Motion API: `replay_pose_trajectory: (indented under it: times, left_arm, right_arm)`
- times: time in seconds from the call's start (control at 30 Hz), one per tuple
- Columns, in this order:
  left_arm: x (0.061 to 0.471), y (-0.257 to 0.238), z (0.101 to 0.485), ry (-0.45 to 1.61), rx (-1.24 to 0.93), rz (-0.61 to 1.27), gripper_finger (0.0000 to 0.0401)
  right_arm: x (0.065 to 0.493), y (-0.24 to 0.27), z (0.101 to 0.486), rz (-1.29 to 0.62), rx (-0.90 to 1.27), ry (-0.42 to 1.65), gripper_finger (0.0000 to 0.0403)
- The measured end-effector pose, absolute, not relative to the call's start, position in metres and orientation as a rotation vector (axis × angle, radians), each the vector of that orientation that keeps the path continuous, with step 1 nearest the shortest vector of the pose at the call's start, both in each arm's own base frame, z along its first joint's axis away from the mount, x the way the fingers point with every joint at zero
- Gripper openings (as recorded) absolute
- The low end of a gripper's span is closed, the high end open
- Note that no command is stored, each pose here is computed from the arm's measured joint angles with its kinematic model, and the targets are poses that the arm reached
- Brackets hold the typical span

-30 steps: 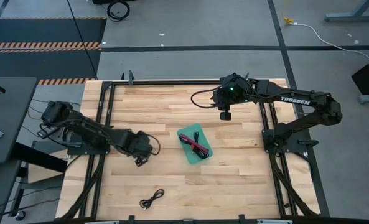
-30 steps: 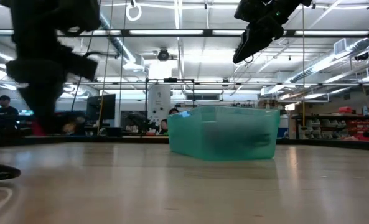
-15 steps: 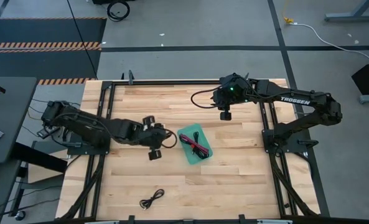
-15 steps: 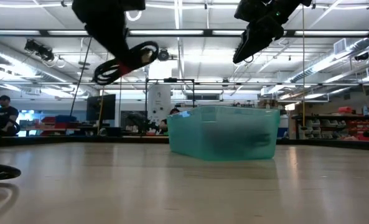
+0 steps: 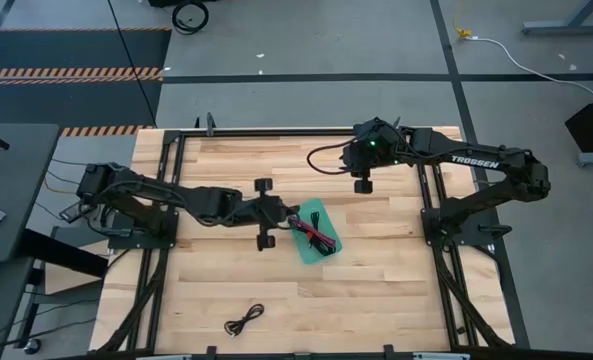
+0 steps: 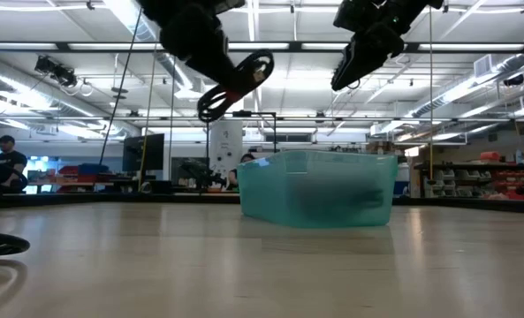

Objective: Pick and place USB-C Cables
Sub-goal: Put the top black charger cable into the green bin, then put the black charger cable into the green bin

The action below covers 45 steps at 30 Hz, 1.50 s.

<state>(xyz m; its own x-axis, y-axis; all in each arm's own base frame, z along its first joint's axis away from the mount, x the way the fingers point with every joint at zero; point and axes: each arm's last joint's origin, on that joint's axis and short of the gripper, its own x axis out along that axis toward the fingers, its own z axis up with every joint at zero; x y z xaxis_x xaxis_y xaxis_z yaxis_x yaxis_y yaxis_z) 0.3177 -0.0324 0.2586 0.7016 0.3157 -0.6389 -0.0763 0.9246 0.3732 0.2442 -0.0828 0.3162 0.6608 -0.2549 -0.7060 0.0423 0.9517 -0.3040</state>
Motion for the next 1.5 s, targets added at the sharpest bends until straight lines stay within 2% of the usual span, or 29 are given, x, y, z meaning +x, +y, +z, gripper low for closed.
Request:
replay_pose_trajectory:
  times: [0.17, 0.3, 0.53, 0.87, 1.1, 1.3, 1.5]
  left_arm:
    - [0.326, -0.027, 0.267, 0.658, 0.360, 0.246, 0.0082]
    - [0.329, -0.025, 0.269, 0.629, 0.389, 0.185, 0.0082]
    - [0.347, -0.023, 0.238, 0.706, 0.508, -0.001, 0.0082]
    - [0.370, -0.030, 0.220, 0.594, 0.592, -0.112, 0.0082]
    - [0.376, -0.032, 0.206, 0.608, 0.691, -0.163, 0.0083]
    - [0.386, -0.025, 0.200, 0.574, 0.708, -0.050, 0.0140]
    - [0.386, -0.019, 0.199, 0.588, 0.658, -0.015, 0.0203]
  right_arm:
    - [0.244, -0.083, 0.316, -0.173, -0.274, 0.838, 0.0130]
    - [0.243, -0.083, 0.315, -0.169, -0.272, 0.851, 0.0130]
    - [0.243, -0.083, 0.315, -0.169, -0.272, 0.852, 0.0130]
    - [0.242, -0.083, 0.315, -0.168, -0.271, 0.859, 0.0130]
    - [0.242, -0.082, 0.314, -0.164, -0.268, 0.872, 0.0130]
    - [0.241, -0.082, 0.313, -0.161, -0.267, 0.875, 0.0130]
    - [0.241, -0.082, 0.313, -0.160, -0.266, 0.878, 0.0130]
